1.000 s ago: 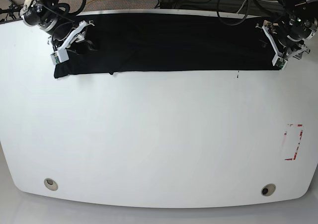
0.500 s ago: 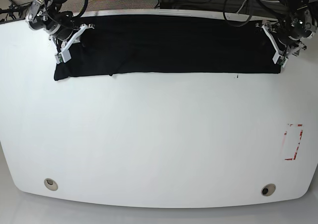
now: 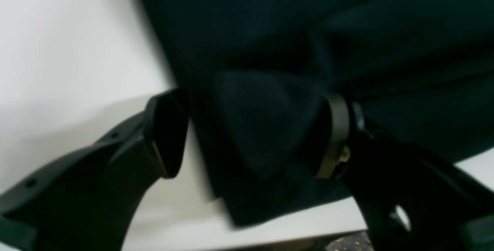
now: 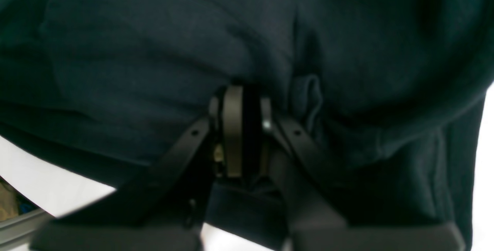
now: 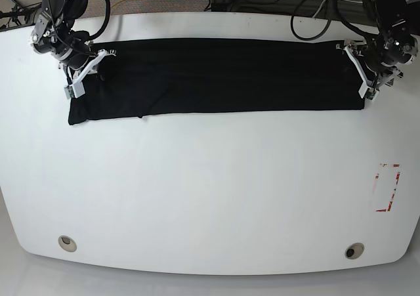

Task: Fold the T-shirt properly
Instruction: 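Pull the strip ends apart with both grippers to flatten it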

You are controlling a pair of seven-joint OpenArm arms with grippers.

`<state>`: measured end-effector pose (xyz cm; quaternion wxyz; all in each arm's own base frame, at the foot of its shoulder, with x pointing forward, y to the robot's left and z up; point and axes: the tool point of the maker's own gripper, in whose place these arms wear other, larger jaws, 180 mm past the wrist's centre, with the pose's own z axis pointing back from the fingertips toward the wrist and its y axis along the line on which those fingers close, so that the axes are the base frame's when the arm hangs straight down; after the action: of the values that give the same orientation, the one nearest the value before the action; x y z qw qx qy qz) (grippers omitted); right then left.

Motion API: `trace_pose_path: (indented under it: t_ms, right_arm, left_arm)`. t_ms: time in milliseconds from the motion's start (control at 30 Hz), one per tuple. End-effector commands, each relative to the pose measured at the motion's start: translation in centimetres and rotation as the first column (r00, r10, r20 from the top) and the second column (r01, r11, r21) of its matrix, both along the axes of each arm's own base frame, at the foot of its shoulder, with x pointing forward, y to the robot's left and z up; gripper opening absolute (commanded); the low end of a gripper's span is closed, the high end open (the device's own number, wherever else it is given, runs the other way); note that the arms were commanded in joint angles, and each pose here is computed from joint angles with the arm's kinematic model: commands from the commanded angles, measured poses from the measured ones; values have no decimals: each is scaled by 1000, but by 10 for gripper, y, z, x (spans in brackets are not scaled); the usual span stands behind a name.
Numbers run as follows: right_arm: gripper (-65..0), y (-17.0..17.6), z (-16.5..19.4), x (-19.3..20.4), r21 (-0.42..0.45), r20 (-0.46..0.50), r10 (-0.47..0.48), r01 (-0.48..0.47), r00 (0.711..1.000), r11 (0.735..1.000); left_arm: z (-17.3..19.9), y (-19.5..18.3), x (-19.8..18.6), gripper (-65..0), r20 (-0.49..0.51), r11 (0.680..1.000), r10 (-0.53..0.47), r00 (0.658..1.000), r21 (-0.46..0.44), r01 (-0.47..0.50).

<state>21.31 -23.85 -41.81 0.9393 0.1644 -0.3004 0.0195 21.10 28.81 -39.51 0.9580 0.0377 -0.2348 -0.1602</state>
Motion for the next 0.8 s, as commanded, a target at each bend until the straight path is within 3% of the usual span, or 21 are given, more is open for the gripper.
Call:
trace_pose_path:
  t_ms: [0,100,333,567,767]
  right_arm:
    - [-595,-18,-6,-10,-77,-67,-6,1,998,997]
    - [-595,-16,-7,-10,-73,-67,-7,2,998,997]
    - [-598,-15,-9,-14,-71,-76,-8,2,997,997]
    - [-598,-15,-10,-15,-68,-79,-10,4,997,998]
    - [-598,-15,-9,-16,-70,-79,-11,5,997,998]
  left_arm:
    - [33,16,12,-224,67,996,14,998,82,-20]
    - [50,23,17,-222,99,995,49,994,80,-57]
    - [71,45,11,-221,163,984,177,971,-41,-172]
    - [59,34,12,-221,142,957,187,972,-250,-147]
    - [36,32,7,-221,84,916,232,969,-355,-188]
